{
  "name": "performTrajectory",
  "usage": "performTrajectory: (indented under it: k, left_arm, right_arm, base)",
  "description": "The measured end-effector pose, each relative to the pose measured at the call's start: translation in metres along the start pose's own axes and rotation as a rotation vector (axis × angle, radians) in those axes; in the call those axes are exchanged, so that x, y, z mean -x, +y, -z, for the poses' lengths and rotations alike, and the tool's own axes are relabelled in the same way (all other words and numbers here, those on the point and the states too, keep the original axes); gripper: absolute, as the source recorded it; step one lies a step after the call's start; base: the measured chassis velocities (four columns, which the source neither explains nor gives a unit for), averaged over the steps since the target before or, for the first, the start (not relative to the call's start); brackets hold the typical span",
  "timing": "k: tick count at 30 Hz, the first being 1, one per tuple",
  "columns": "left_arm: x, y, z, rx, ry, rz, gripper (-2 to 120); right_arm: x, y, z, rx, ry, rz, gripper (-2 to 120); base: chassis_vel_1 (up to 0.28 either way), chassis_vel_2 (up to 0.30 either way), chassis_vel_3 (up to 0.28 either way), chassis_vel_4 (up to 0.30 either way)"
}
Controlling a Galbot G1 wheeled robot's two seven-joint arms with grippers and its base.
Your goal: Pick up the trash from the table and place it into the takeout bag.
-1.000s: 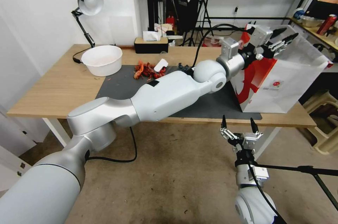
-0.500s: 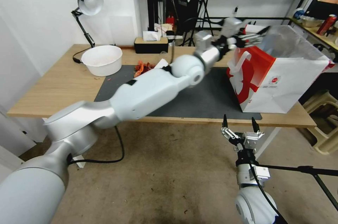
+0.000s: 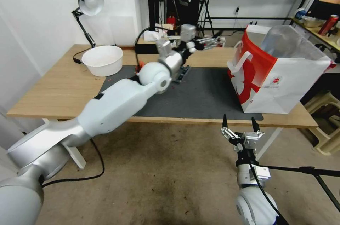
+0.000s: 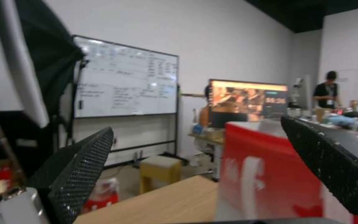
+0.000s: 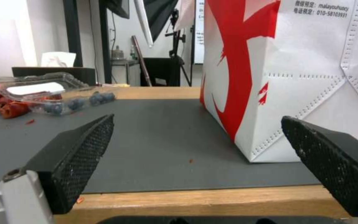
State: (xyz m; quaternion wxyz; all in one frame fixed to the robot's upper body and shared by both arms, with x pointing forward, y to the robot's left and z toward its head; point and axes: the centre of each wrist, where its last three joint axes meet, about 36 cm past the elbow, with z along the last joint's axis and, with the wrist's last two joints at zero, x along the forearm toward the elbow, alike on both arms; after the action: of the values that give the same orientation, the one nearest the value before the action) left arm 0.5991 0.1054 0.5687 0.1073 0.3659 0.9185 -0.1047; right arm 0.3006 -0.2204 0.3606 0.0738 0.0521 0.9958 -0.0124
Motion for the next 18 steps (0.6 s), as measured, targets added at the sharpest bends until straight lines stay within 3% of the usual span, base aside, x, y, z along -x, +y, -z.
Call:
performTrajectory:
  k: [6, 8, 18]
  left_arm:
    - [-0.038, 0.027, 0.002, 0.003, 0.012, 0.091, 100]
    - [-0.061, 0.044, 0.005, 0.006, 0.006, 0.145, 100]
    - [-0.124, 0.065, 0.0, 0.014, 0.015, 0.246, 100]
  right_arm:
    - [0.0, 0.002, 0.0, 0.002, 0.002, 0.006, 100]
    - [-0.001, 0.004, 0.0, 0.004, 0.004, 0.01, 100]
    - [0.0, 0.01, 0.001, 0.006, 0.005, 0.031, 100]
  base:
    - [0.0, 0.0, 0.0, 0.0]
    - [0.0, 0.0, 0.0, 0.0]
    - [0.0, 0.0, 0.0, 0.0]
